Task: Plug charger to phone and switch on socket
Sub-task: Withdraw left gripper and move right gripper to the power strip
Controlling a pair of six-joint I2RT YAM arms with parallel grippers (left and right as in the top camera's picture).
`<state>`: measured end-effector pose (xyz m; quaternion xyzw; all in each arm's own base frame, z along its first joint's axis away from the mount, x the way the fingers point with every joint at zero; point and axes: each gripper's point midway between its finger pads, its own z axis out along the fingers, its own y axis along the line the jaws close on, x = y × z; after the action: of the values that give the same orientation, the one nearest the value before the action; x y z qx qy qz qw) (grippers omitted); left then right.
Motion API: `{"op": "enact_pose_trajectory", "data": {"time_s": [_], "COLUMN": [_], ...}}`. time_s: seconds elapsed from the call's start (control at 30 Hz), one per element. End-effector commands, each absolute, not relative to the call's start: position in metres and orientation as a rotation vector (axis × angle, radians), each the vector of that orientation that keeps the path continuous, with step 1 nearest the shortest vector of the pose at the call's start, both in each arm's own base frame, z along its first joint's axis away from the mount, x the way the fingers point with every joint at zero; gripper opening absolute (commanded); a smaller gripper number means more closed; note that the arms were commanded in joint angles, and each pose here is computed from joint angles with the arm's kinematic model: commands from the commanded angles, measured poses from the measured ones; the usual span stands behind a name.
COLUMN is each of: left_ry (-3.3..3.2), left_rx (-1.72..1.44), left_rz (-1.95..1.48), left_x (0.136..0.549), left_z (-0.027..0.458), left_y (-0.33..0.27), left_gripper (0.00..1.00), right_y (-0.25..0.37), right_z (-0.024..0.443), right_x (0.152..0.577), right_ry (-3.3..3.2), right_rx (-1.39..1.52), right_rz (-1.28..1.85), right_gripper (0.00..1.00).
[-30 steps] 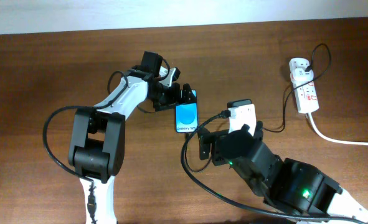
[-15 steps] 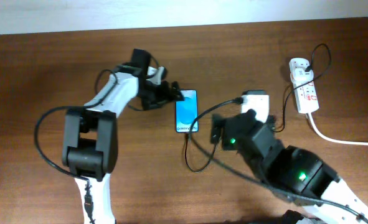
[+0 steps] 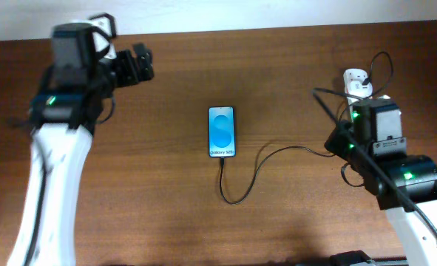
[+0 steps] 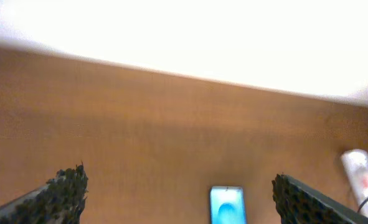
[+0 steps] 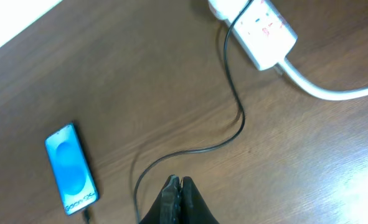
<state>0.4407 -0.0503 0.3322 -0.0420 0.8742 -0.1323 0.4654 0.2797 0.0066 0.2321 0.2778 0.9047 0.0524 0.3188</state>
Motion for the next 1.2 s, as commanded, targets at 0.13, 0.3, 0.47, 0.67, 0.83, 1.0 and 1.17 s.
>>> {"op": "enact_pose_trajectory", "data": {"time_s": [0.13,0.3,0.47,0.67,0.83,1.0,1.17], "left_ry": [1.805,1.741,1.666,1.573,1.65,1.728,1.609], "left_rx": [-0.022,-0.046,-0.067,-0.12,-0.192,-0.229,-0.216], "left_rz": [-0.177,-0.136,-0.115,-0.065,0.023,0.082,0.04], "left_x": [0.344,0.269,0.194,0.136,0.152,0.184,0.225], "left_z": [0.46,0.479,0.456,0.41,0.374,0.324,0.308], "left_y": [-0.029,-0.017,-0.007,0.008,0.023,0.031,0.024], "left_gripper": [0.99,0.99,0.99,0.99,0.99,0.99,0.99], "right_y": [0.019,-0.007,-0.029,-0.045,-0.066,-0.106,-0.128], "right_z": [0.226,0.207,0.194,0.191,0.19,0.187,0.177], "right_x": [0.276,0.279,0.279,0.27,0.263,0.255,0.254], "right_ry": [2.445,2.456,2.465,2.455,2.415,2.368,2.416], "right_rx": [0.741,0.946,1.061,1.144,1.246,1.367,1.483], "right_rz": [0.251,0.203,0.153,0.124,0.097,0.037,0.003], "right_gripper": [0.04,0.04,0.04,0.04,0.04,0.04,0.04]}}
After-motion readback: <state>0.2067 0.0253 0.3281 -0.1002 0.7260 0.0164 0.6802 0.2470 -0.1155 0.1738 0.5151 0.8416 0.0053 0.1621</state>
